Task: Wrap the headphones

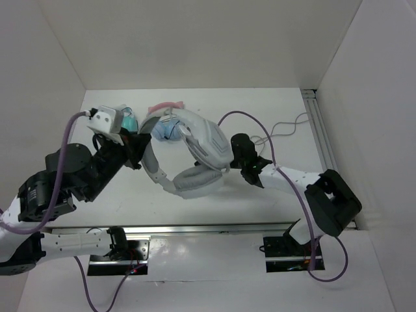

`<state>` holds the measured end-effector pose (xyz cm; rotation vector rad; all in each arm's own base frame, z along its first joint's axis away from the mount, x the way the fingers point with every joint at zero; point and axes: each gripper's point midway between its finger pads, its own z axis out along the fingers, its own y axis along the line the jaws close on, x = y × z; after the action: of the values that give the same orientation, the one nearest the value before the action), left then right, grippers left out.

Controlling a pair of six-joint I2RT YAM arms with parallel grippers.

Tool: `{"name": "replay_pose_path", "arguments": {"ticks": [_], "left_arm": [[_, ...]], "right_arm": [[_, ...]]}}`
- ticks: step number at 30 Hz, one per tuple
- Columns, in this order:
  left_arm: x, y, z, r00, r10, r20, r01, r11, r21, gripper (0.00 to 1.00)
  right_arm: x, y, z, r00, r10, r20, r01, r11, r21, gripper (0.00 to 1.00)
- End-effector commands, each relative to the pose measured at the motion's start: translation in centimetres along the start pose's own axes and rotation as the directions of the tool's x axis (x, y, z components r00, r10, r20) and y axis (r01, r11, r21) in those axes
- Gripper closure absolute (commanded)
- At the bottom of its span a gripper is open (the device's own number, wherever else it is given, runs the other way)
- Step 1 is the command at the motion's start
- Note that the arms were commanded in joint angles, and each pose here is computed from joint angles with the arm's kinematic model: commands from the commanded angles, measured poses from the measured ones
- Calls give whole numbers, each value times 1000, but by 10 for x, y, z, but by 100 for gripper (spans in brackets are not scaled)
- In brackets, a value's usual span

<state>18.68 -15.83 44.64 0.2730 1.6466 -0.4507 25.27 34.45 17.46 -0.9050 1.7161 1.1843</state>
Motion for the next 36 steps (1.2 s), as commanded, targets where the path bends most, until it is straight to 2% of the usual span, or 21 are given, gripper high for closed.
{"name": "replay_pose_path", "arguments": {"ticks": [1,4,5,6,7,9,14,15,16,17,22,24,25,26,28,29,31,32,33,35,36], "left_arm": [[-59,21,-3,942,-264,207,295,946,-136,100],[-67,42,-7,913,-315,258,379,889,-256,100],[-65,40,0,917,-307,255,375,881,-287,100],[-68,45,2,915,-296,275,379,863,-334,100],[-80,48,-1,908,-296,297,391,854,-343,100],[-86,42,13,924,-246,293,352,845,-403,100],[-128,53,32,943,-124,310,272,822,-500,100],[-131,62,36,944,-109,312,269,803,-532,100],[-131,63,43,951,-91,294,242,811,-533,100],[-131,63,53,954,-91,286,240,805,-543,100],[-105,108,83,979,-77,189,180,760,-624,100],[-89,126,98,983,-101,156,179,736,-653,100],[-79,151,106,985,-104,137,170,693,-701,100],[-63,163,116,990,-108,88,138,682,-718,100],[-42,190,125,990,-136,39,118,638,-761,100],[-21,199,131,988,-157,10,106,616,-781,100],[0,207,137,987,-159,-26,75,597,-798,100],[18,218,131,986,-154,-67,30,555,-831,100],[25,221,132,985,-150,-79,16,541,-841,100],[44,230,131,981,-156,-114,-20,501,-865,100],[63,233,134,973,-163,-163,-62,496,-866,100]], "right_arm": [[0,7,5,997,-8,81,13,998,-64,47],[23,14,11,998,18,62,-12,995,-98,49],[34,18,9,999,23,49,-18,994,-104,52],[42,18,11,999,28,39,-24,994,-103,60],[44,25,13,999,27,46,-22,994,-111,64],[62,24,10,999,41,23,-39,994,-98,71],[84,34,7,999,50,-4,-50,996,-80,77],[86,31,5,999,53,-2,-53,997,-60,87],[87,33,6,999,44,-5,-44,998,-47,94],[91,32,2,999,48,-8,-48,999,15,100],[85,49,-15,1000,-7,23,4,988,153,100],[77,70,-22,999,-41,34,35,986,164,100],[76,75,-25,998,-46,34,40,985,168,100],[80,91,-31,999,-53,13,51,988,144,100],[58,104,-34,997,-68,41,60,986,156,100],[57,119,-39,996,-90,22,86,987,138,100],[30,131,-44,989,-131,68,118,978,170,100],[22,147,-48,984,-159,78,147,978,148,100],[22,147,-50,983,-178,51,166,970,177,100],[-6,165,-53,975,-204,84,187,967,175,100],[-4,164,-54,970,-238,47,223,951,212,100]]}}
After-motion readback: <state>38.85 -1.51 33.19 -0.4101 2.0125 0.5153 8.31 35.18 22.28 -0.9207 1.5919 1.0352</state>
